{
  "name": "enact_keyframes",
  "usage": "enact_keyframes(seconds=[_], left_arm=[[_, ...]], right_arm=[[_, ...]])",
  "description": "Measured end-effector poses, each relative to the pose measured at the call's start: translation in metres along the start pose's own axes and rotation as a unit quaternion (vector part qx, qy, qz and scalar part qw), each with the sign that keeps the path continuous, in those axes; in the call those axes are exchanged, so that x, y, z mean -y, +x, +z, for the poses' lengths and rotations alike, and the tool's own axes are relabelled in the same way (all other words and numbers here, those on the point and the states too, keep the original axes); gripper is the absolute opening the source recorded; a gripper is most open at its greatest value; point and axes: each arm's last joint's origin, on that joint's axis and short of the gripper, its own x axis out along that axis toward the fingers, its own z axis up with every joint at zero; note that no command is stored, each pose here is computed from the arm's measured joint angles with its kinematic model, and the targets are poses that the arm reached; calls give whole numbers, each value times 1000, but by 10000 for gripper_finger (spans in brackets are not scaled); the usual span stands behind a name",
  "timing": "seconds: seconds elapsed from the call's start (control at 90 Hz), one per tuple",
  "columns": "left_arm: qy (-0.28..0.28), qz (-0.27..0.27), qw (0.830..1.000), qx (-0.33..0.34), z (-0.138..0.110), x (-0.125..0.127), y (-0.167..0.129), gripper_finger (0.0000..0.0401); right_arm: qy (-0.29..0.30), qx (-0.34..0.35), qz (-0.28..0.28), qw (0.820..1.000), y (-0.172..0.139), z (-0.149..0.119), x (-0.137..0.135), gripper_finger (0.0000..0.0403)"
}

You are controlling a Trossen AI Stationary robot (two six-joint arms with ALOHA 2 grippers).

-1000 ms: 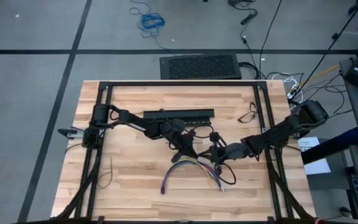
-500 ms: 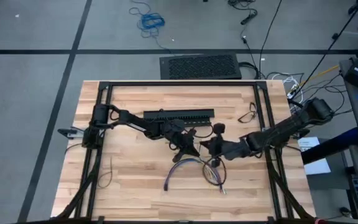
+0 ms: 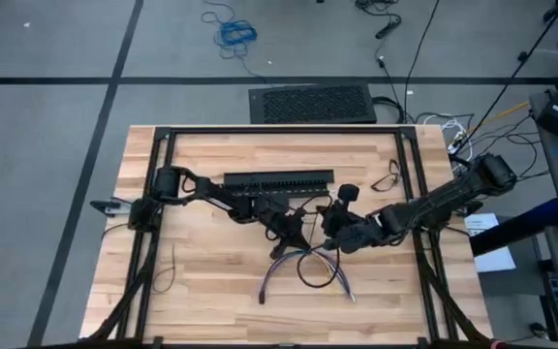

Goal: Ziptie cables
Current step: Wrap the cables together using a zip tie

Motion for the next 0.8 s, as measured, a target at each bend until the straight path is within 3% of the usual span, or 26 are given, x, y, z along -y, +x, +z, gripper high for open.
enact_keyframes(seconds=[0.289, 0.556, 0.7, 0.8], left_arm=[[-8, -1, 1000, -10, -1, 1, 1, 3], [-19, -5, 999, -28, -6, 4, 3, 3], [-53, 14, 997, -45, -11, 3, 2, 6], [-73, -12, 996, -41, -4, 3, -5, 36]], right_arm=[[34, -13, -60, 998, 10, -1, 11, 0], [62, -27, -84, 994, 15, -5, 17, 0], [79, -40, -15, 996, 18, -5, 16, 1], [78, -38, 17, 996, 14, -4, 12, 11]])
